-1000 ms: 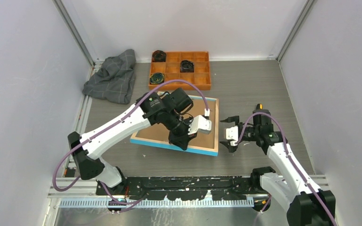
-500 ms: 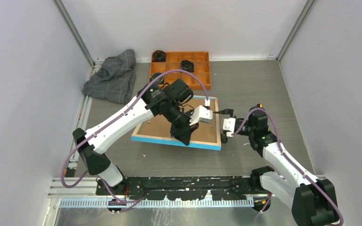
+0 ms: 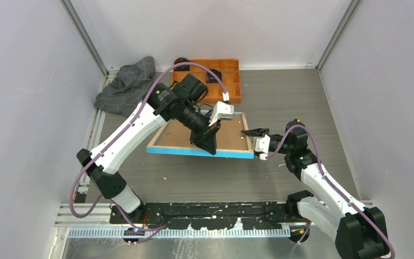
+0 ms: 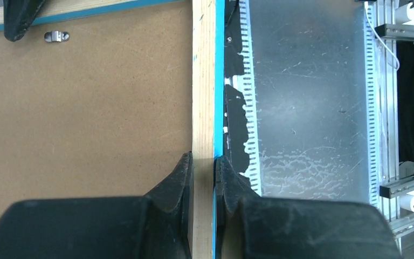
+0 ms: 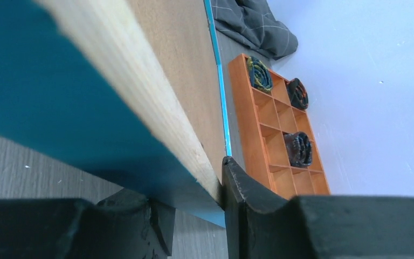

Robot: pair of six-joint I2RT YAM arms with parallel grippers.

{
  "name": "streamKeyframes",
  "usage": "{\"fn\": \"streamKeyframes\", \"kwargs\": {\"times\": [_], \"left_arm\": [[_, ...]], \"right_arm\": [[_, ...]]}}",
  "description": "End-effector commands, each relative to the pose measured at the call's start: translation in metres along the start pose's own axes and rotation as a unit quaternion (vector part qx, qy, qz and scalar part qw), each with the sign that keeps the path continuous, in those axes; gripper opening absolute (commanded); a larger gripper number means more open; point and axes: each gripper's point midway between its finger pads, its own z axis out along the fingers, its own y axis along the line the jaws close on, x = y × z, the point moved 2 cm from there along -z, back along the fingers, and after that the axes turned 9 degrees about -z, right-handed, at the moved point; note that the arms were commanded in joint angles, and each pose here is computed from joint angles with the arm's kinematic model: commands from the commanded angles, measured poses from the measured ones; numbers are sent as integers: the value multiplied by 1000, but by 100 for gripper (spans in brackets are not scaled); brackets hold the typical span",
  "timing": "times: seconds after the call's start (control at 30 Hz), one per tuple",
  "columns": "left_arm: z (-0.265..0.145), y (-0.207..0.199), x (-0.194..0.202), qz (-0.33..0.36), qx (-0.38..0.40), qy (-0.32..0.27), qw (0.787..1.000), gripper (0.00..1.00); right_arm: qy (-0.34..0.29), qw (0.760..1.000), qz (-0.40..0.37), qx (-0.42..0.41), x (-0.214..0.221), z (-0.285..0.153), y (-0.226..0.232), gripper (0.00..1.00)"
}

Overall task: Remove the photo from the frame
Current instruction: Turn over the photo frame at the center of the board.

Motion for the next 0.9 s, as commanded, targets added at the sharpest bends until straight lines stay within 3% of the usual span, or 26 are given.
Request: {"fn": "streamKeyframes", "kwargs": {"times": [0.0, 0.2, 0.27, 0.37, 0.47, 0.63, 0.7, 0.87], "left_arm": [[-12, -7, -14, 24, -1, -36, 999, 7], [-56, 2, -33, 42, -99, -100, 989, 52], [-84, 8, -46, 47, -173, -146, 973, 67], [-133, 21, -65, 47, -302, -220, 926, 82], [-181, 28, -76, 40, -406, -283, 868, 88], [-253, 37, -72, -14, -556, -359, 750, 92], [-270, 38, -64, -38, -582, -372, 722, 92], [-287, 41, -50, -68, -612, -392, 684, 92]], "right_arm": [[-40, 990, 129, -27, -28, 3, 1, 1], [-37, 984, 166, -49, -42, -1, -8, 1], [-28, 978, 197, -62, -47, -3, -9, 1], [-19, 968, 243, -59, -57, -5, -23, 1], [-9, 960, 274, -64, -64, -7, -31, 1], [6, 935, 347, -67, -70, -6, -42, 1], [12, 924, 377, -66, -71, -4, -47, 1], [27, 896, 440, -56, -73, -4, -63, 1]]}}
